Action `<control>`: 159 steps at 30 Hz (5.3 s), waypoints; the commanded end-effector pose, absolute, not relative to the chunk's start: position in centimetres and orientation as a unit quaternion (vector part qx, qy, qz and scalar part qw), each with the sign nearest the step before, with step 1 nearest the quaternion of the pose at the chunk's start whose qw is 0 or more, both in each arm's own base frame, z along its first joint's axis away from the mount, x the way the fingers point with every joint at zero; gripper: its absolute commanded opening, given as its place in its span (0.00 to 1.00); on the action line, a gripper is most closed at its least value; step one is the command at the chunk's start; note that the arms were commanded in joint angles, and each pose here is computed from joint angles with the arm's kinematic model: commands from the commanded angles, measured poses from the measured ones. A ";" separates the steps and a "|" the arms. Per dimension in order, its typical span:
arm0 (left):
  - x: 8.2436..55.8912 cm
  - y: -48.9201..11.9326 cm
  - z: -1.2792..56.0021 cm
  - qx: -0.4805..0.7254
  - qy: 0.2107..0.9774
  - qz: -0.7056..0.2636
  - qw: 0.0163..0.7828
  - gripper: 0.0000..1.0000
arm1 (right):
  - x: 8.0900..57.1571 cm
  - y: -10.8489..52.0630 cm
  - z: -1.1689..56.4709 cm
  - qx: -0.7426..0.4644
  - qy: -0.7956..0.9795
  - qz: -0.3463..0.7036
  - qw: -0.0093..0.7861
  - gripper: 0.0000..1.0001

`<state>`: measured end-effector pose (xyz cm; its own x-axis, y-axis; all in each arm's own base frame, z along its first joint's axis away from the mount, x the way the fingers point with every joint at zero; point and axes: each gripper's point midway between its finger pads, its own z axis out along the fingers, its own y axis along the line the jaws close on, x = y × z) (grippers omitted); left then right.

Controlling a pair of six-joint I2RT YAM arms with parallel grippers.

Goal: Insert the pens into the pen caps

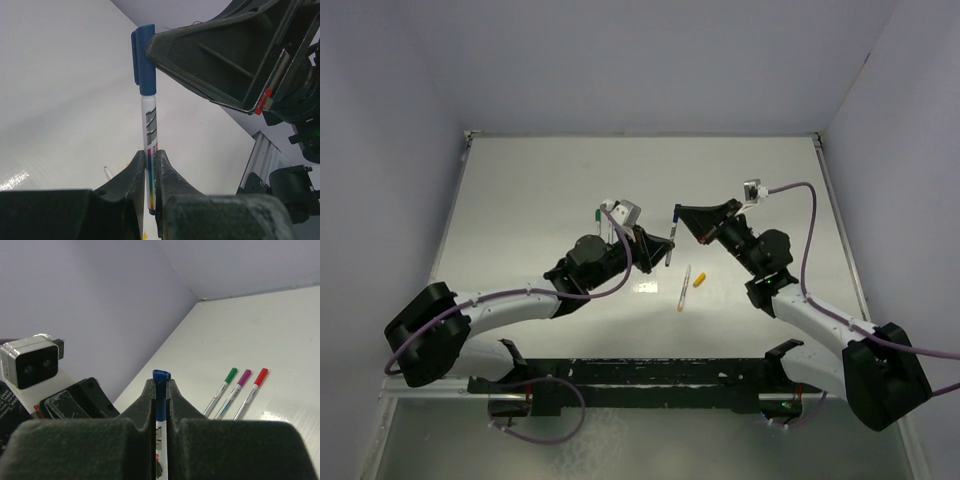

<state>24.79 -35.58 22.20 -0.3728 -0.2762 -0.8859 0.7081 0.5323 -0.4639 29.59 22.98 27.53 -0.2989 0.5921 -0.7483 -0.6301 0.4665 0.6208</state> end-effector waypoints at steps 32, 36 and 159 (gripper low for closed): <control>32.9 -33.4 34.0 0.070 0.597 -0.409 0.687 0.00 | 28.3 26.4 15.1 -0.086 0.795 0.412 0.436 0.00; 33.0 -33.4 33.9 0.072 0.598 -0.408 0.686 0.00 | 28.4 26.6 14.7 -0.085 0.800 0.405 0.435 0.00; 23.9 -40.9 3.5 0.269 0.877 -0.169 0.360 0.48 | 27.1 8.9 8.1 0.210 0.875 0.066 0.431 0.53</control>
<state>22.83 -40.48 2.88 -0.6097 0.3486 -0.7119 0.6130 0.7768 -0.1445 26.61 9.06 7.87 -0.5696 0.4004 -0.7178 0.2983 0.9145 0.2734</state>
